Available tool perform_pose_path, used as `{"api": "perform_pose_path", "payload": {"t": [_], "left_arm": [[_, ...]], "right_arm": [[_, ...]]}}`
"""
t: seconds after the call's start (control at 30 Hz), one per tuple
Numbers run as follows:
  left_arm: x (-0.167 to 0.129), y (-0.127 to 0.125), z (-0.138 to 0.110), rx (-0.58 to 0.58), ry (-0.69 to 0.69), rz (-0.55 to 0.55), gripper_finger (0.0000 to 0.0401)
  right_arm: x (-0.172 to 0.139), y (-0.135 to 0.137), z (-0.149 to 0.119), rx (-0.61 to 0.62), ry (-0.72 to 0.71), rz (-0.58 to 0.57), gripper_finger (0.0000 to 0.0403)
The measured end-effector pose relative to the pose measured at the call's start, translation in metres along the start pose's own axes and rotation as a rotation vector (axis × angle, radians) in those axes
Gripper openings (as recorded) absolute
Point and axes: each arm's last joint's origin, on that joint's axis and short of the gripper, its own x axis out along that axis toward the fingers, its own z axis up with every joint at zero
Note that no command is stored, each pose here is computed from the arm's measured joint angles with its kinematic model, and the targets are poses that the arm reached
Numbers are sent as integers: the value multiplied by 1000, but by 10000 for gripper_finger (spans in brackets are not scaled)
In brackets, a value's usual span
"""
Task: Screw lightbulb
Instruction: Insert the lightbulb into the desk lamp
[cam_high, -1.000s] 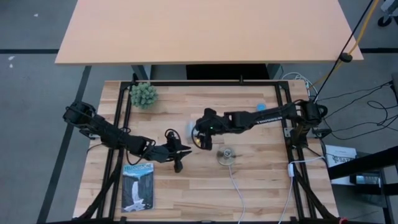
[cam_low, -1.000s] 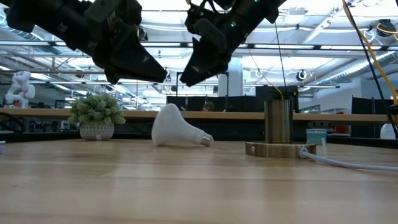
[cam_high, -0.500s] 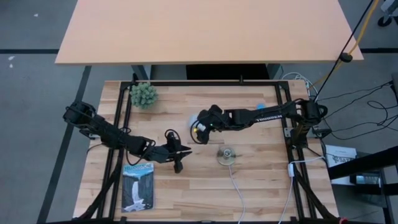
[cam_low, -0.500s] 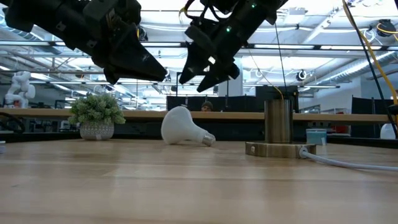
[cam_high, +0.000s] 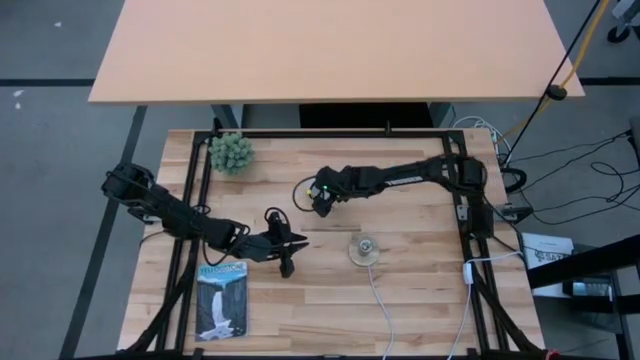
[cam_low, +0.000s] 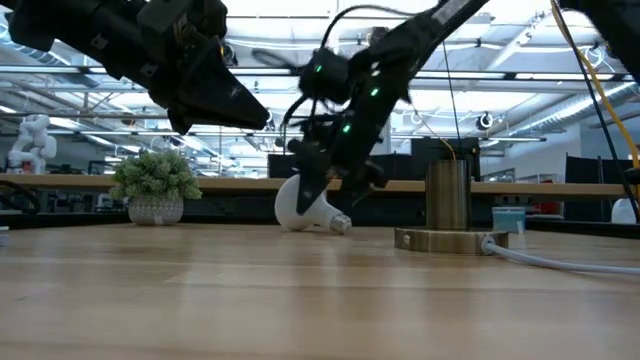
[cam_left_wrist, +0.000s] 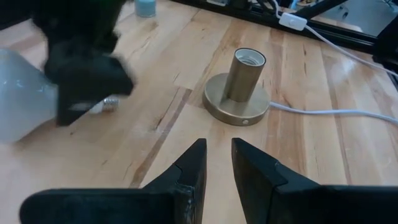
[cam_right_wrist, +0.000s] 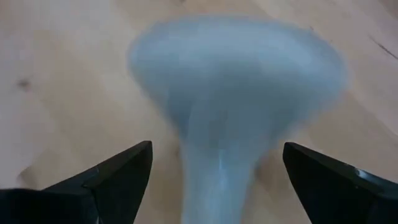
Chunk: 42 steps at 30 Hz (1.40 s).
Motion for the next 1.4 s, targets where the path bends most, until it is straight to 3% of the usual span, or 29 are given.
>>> {"api": "perform_pose_path", "payload": {"t": [0.27, 0.37, 0.53, 0.73, 0.93, 1.1, 1.27, 1.4], "left_arm": [[2, 4, 1, 0, 0, 20, 78], [2, 4, 1, 2, 3, 20, 78], [2, 4, 1, 4, 6, 18, 78], [2, 4, 1, 7, 10, 18, 78], [2, 5, 0, 1, 12, 18, 78], [1, 4, -1, 5, 17, 16, 78], [0, 1, -2, 6, 20, 3, 78], [-1, 0, -2, -7, 14, -2, 78]], "right_arm": [[38, -11, 23, 12, 11, -65, 335], [39, -16, 24, -19, 46, -86, 284], [34, -23, 24, -75, 85, -99, 155], [15, -30, 28, -106, 135, -99, 139], [-23, -30, 27, -128, 240, -46, 134], [-85, -3, 10, -247, 245, -93, 133], [-159, 13, -29, -288, 129, -67, 133], [-199, 4, -82, -198, 27, 35, 132]]}}
